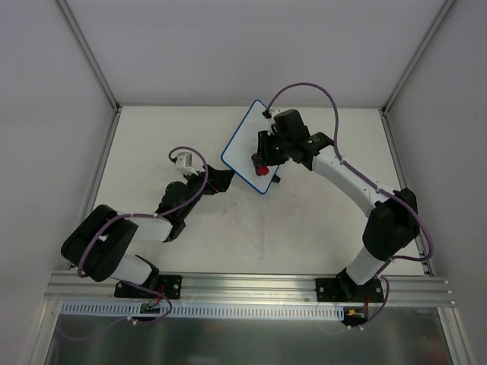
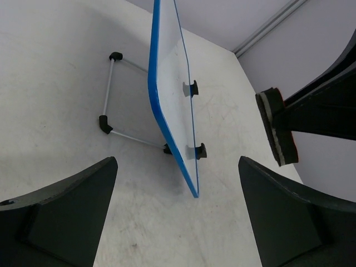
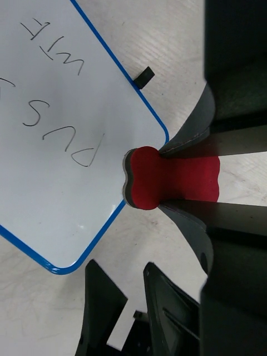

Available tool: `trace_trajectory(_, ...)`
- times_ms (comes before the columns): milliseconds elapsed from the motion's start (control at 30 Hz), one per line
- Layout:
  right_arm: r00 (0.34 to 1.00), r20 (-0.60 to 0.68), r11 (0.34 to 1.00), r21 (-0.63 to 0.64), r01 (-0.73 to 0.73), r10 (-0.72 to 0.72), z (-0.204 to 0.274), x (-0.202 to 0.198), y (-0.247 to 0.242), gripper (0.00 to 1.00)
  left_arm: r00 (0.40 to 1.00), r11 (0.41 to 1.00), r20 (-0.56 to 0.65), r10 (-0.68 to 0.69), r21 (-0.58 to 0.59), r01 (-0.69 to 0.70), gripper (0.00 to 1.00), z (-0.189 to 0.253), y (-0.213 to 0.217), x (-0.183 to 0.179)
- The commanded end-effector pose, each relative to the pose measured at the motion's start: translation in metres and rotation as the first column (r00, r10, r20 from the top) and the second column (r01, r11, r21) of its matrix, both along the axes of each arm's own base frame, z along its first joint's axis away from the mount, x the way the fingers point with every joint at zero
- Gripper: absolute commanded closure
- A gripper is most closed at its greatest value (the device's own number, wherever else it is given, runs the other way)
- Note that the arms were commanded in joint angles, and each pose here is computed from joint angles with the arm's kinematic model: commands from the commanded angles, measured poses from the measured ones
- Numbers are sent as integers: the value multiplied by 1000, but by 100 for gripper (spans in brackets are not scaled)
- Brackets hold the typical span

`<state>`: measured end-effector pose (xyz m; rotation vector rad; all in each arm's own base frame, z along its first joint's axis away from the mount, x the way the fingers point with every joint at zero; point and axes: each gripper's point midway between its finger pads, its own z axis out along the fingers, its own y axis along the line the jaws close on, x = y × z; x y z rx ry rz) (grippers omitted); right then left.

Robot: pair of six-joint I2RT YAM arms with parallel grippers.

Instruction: Erase the whiteboard

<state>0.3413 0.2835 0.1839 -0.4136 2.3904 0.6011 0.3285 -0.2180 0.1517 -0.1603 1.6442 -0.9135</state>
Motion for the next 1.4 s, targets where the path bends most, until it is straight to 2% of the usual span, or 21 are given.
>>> trace_trajectory(0, 999, 46, 991, 127, -35, 29, 29, 17, 14, 100, 981, 990, 195, -23, -135, 50, 9, 55, -13, 14)
trace_trajectory(233, 997, 77, 991, 132, -6, -4, 22, 34, 12, 100, 982, 987, 185, -28, -151, 56, 12, 49, -28, 36)
trace_trajectory(400, 997, 76, 992, 129, -6, -3, 13, 41, 14, 100, 970, 986, 242, -17, -157, 57, 18, 54, -29, 40)
trace_trajectory(600, 996, 77, 992, 123, 37, -46, 0, 50, 13, 100, 960, 985, 278, -38, -154, 83, 33, 58, -37, 46)
trace_trajectory(700, 994, 81, 990, 128, 60, -71, -6, 54, 12, 100, 957, 985, 290, -30, -157, 78, 45, 60, -36, 47)
trace_trajectory(767, 995, 75, 989, 132, 60, -71, -10, 54, 13, 100, 955, 985, 295, -35, -153, 83, 50, 61, -38, 47)
trace_trajectory(967, 995, 57, 988, 139, 74, -82, -23, 58, 16, 100, 949, 983, 311, -49, -154, 101, 49, 67, -41, 48)
trace_trajectory(1100, 993, 63, 986, 140, 92, -102, -29, 60, 15, 100, 947, 980, 316, -58, -162, 114, 39, 70, -46, 52)
trace_trajectory(1200, 991, 64, 984, 141, 108, -118, -32, 60, 14, 100, 948, 979, 314, -59, -166, 116, 39, 69, -48, 54)
trace_trajectory(1300, 988, 69, 982, 141, 127, -137, -35, 62, 12, 100, 944, 980, 326, -56, -164, 114, 46, 73, -48, 56)
trace_trajectory(1367, 984, 80, 980, 134, 145, -156, -35, 64, 8, 100, 941, 980, 332, -60, -162, 120, 60, 75, -49, 55)
